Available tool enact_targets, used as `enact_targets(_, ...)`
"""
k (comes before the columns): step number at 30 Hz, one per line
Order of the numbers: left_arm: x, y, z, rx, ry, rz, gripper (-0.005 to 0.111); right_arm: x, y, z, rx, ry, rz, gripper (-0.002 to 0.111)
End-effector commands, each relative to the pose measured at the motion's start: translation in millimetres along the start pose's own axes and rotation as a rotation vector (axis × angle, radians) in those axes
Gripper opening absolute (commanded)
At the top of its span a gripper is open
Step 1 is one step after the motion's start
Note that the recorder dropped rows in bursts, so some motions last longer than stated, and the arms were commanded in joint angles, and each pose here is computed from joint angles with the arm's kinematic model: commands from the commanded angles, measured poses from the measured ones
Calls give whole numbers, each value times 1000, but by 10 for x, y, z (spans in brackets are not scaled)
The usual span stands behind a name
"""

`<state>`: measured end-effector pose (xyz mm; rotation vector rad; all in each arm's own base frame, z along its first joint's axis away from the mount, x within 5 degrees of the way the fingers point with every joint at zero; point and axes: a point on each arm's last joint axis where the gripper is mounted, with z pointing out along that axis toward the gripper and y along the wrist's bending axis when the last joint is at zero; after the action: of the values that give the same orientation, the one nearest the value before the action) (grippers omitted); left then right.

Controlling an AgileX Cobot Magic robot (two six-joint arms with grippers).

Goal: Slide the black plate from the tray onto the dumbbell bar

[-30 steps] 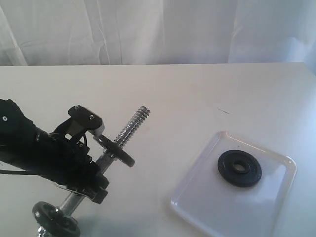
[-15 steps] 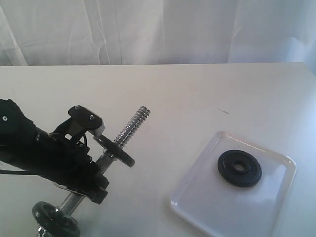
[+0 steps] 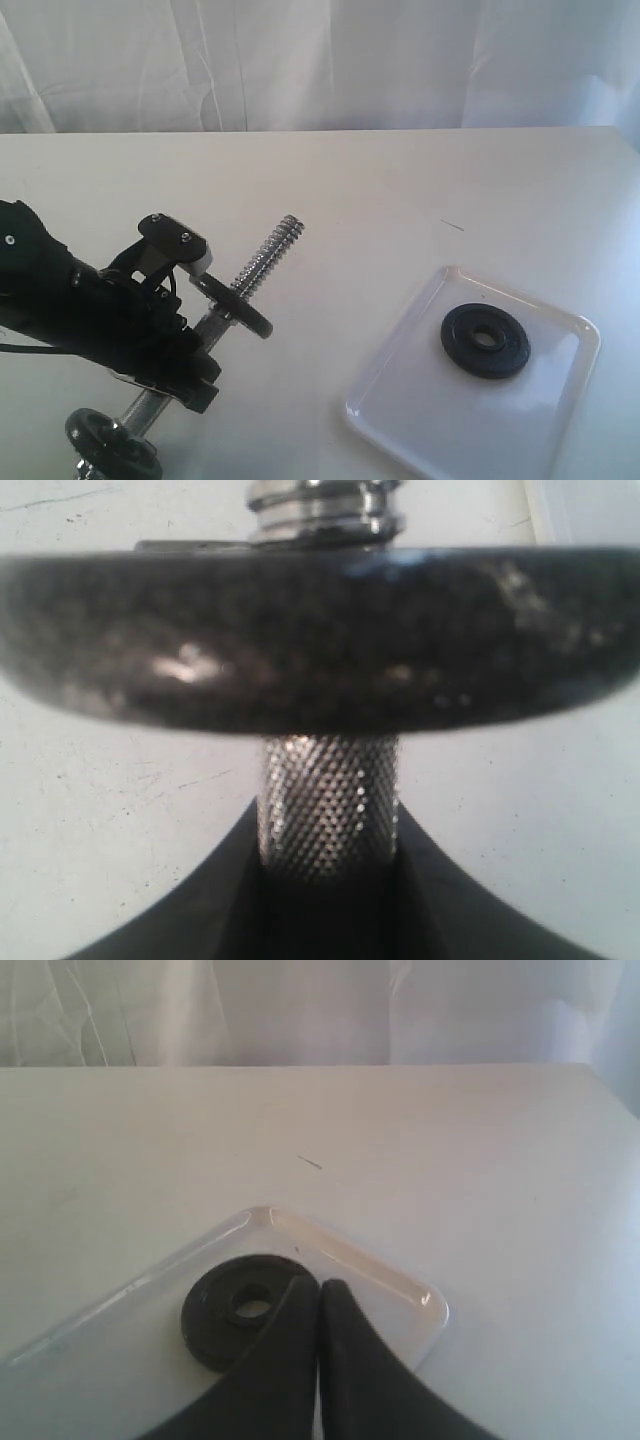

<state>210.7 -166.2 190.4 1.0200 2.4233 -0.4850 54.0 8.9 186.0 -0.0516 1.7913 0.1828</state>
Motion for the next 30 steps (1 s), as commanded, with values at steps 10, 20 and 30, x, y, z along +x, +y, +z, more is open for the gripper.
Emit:
enact_targets(10,-182,-14,-179,-23,-126,-21,0,-309,18,-59,-19,-352,-12,0)
enact_targets(20,-182,-14,-179,-23,-126,-21,0,-326,20,-65,-11,-372,-63,0)
enact_targets(30,-182,-14,-179,-23,-126,-21,0,-599,39,-233,1,-727,-127,0)
